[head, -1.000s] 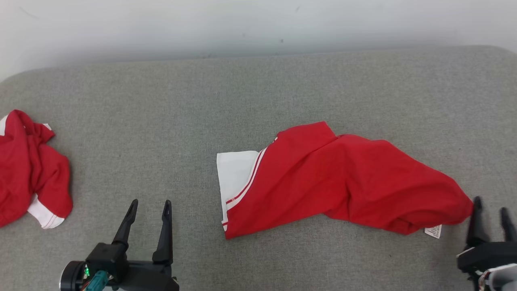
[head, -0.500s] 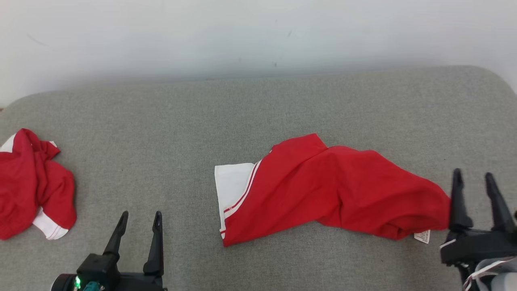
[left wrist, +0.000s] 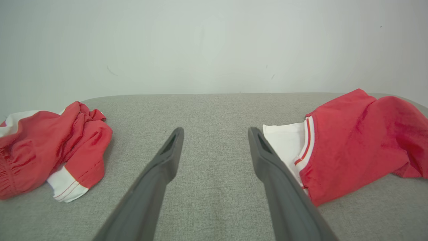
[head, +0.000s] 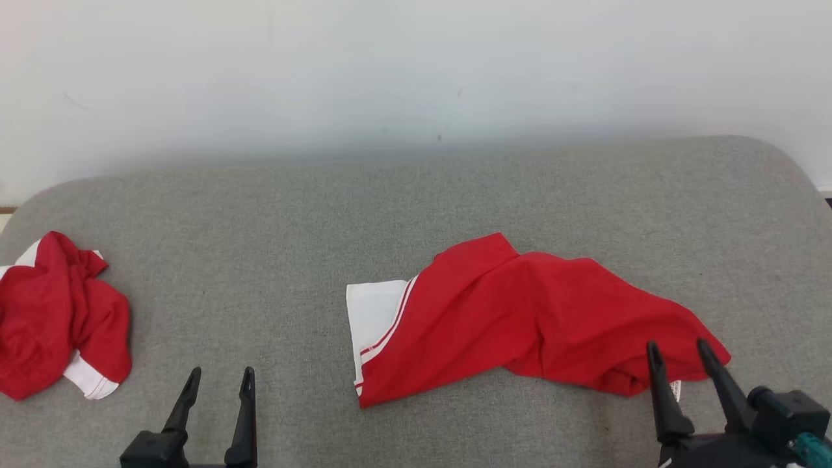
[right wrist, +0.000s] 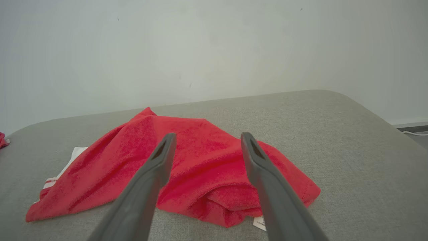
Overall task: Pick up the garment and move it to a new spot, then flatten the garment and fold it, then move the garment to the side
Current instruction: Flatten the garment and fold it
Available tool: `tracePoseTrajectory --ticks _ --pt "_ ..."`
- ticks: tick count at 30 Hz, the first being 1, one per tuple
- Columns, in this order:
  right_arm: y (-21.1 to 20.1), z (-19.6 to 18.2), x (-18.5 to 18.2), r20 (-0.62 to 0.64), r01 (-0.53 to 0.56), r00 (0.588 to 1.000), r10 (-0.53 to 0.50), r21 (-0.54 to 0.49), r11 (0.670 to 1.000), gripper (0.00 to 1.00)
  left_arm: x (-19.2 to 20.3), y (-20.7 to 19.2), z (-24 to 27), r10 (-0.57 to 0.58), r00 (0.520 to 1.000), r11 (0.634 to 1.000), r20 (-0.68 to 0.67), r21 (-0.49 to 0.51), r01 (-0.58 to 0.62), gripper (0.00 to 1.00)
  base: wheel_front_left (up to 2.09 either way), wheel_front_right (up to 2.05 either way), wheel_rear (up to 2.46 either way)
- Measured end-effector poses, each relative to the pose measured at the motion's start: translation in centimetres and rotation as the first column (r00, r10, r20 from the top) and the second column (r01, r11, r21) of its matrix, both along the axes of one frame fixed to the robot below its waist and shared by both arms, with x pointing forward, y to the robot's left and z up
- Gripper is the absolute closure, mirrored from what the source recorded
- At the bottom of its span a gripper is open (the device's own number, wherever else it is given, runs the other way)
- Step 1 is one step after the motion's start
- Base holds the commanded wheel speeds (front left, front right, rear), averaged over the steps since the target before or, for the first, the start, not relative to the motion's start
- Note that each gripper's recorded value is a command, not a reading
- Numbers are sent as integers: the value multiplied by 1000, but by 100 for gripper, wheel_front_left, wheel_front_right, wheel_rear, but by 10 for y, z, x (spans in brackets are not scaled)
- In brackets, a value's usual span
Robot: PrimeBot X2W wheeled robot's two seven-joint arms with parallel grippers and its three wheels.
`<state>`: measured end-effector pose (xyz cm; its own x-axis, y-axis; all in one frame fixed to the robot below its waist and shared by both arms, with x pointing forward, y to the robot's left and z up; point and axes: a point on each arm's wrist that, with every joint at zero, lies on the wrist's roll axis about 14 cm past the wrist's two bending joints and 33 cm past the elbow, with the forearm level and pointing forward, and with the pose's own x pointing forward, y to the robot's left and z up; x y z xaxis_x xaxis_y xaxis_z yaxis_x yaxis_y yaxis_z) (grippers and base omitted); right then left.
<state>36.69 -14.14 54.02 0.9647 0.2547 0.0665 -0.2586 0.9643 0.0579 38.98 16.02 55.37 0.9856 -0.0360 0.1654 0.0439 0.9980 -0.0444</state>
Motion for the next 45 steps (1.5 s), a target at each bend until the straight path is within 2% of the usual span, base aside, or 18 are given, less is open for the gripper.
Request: tracePoseTrajectory --ticks 9,23,29,35,41,45 --pt "3 -5 -23 -37 10 999 -10 19 1000 0 -9 -1 5 -2 1000 1000 6 0 2 0 0 0 0" --pt "4 -7 -19 -49 5 999 -4 31 999 0 -13 3 5 8 1000 1000 1 2 -8 0 0 0 0" --pt "-30 -19 4 -76 67 995 -68 -13 998 0 -10 2 1 7 1000 1000 -11 -1 -7 0 0 0 0" --pt "-62 -26 42 -99 112 988 -117 -49 992 0 -1 -2 -2 -3 1000 1000 -17 -3 3 0 0 0 0" --pt "-59 -42 79 -194 63 979 -69 -36 997 0 10 -5 -9 -10 999 1000 -31 -9 10 0 0 0 0" --pt "-51 -65 93 -325 -3 946 -10 -41 999 0 18 -8 -14 -15 999 1000 -39 -14 14 0 0 0 0"
